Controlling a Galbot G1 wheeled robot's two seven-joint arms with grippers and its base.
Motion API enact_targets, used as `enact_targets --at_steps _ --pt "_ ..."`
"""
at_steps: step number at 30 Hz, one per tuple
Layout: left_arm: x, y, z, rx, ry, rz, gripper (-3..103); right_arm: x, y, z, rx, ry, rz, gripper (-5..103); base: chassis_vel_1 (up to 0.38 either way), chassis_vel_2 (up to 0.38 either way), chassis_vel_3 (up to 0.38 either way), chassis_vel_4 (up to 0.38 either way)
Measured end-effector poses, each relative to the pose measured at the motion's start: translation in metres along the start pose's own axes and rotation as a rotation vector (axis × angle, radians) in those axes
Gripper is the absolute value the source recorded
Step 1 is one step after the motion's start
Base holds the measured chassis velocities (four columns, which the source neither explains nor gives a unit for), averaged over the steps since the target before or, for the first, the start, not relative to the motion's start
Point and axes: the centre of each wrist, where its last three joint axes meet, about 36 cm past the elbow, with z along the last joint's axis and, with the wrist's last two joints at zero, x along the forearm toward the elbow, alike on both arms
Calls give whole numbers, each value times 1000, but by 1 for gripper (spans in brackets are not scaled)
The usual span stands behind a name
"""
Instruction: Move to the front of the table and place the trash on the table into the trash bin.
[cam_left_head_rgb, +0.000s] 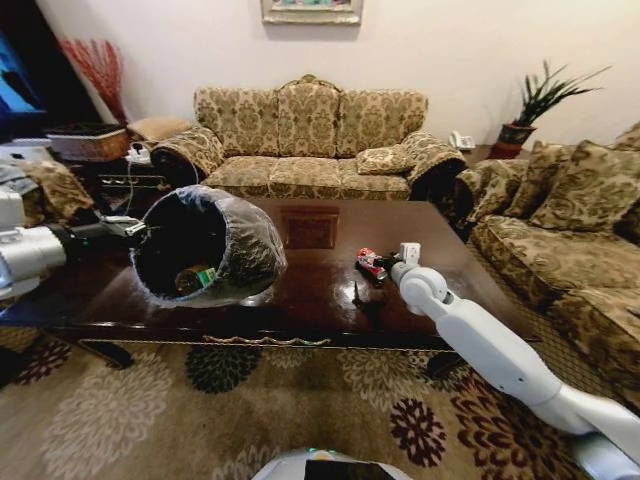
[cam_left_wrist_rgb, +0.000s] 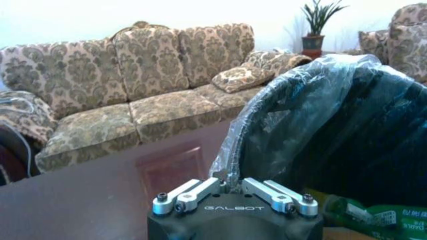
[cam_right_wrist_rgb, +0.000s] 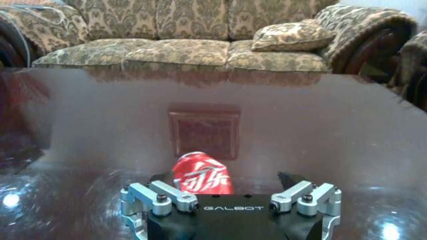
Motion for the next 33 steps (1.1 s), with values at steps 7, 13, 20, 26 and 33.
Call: enact_targets --at_steps 7,13,20,26,33 --pt "-2 3 -9 -18 4 -1 0 -9 4 7 -20 20 -29 100 0 0 0 0" --pt "-4 2 -15 -36 10 9 0 -17 3 16 -33 32 -19 100 0 0 0 0" --pt "-7 1 -13 -40 11 14 0 -25 -1 19 -47 21 -20 91 0 0 0 0" --pt "-7 4 -13 -37 10 8 0 -31 -5 32 -25 36 -10 70 0 0 0 0" --pt "-7 5 -18 -46 4 10 0 -29 1 33 -24 -9 -10 52 0 0 0 0"
